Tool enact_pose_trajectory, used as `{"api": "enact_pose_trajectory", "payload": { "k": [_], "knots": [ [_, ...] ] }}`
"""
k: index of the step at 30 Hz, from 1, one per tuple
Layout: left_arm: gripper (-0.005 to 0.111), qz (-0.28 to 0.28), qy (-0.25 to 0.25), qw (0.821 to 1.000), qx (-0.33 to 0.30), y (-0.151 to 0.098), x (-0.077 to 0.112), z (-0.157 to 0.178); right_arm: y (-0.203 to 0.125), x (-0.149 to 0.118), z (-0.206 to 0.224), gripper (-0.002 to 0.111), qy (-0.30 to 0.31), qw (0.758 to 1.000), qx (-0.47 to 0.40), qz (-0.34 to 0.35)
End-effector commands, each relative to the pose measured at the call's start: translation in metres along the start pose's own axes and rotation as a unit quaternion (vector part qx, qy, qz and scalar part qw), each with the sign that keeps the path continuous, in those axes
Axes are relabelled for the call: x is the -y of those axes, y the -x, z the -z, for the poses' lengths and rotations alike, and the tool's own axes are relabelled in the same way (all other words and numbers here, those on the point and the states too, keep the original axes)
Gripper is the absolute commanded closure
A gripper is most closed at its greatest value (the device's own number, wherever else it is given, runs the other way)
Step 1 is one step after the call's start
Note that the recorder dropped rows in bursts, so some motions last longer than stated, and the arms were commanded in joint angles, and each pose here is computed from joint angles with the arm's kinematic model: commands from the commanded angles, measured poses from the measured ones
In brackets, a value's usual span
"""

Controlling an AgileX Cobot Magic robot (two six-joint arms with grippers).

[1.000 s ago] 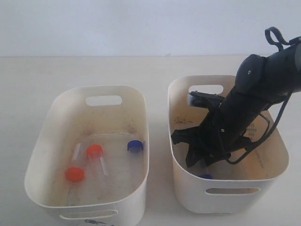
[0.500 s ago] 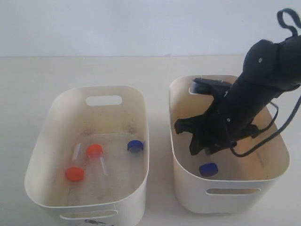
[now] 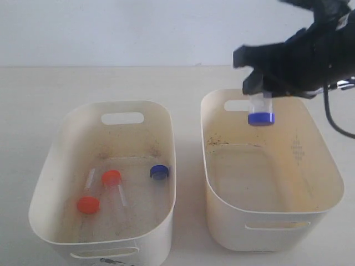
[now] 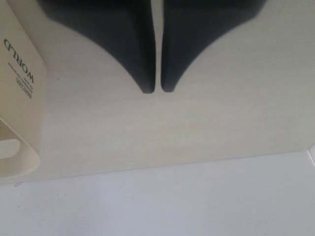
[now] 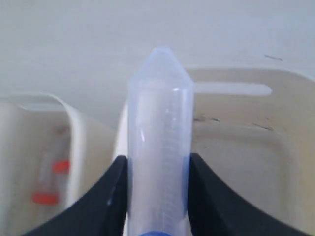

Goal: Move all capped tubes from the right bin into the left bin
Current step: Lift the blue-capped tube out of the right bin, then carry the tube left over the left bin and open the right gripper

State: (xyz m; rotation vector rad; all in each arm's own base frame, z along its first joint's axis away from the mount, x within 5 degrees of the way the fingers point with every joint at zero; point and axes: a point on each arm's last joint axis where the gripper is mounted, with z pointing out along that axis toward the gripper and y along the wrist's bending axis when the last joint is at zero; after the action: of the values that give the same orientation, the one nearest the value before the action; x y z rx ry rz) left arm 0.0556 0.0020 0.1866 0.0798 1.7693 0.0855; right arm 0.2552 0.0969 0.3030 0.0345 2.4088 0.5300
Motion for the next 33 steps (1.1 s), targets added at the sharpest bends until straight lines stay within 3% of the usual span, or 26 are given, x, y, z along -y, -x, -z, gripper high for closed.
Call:
{"api": "enact_pose_trajectory", "payload": {
  "k": [1,5,12,21,25,30,33],
  "knots": [
    [0.102,0.009,0.0,1.0,0.01,0.003,0.0,0.0,0.004,-0.027,0.023,0.108,0.096,0.993,0.054,-0.043],
    [0.102,0.009,0.0,1.0,0.01,0.003,0.0,0.0,-0.007,-0.06,0.015,0.108,0.16,0.986,0.051,-0.012],
    [0.102,0.009,0.0,1.0,0.01,0.003,0.0,0.0,-0.034,-0.104,-0.023,0.108,0.185,0.981,0.043,0.026],
    [0.102,0.009,0.0,1.0,0.01,0.003,0.0,0.0,-0.056,-0.115,-0.068,0.107,0.163,0.986,0.02,0.027],
    [0.102,0.009,0.0,1.0,0.01,0.003,0.0,0.0,-0.059,-0.114,-0.074,0.083,0.156,0.987,0.014,0.027],
    [0.102,0.009,0.0,1.0,0.01,0.003,0.0,0.0,-0.056,-0.114,-0.075,0.03,0.155,0.987,0.03,0.024],
    [0.102,0.009,0.0,1.0,0.01,0.003,0.0,0.0,-0.053,-0.114,-0.074,0.021,0.156,0.987,0.041,0.023]
  ]
}}
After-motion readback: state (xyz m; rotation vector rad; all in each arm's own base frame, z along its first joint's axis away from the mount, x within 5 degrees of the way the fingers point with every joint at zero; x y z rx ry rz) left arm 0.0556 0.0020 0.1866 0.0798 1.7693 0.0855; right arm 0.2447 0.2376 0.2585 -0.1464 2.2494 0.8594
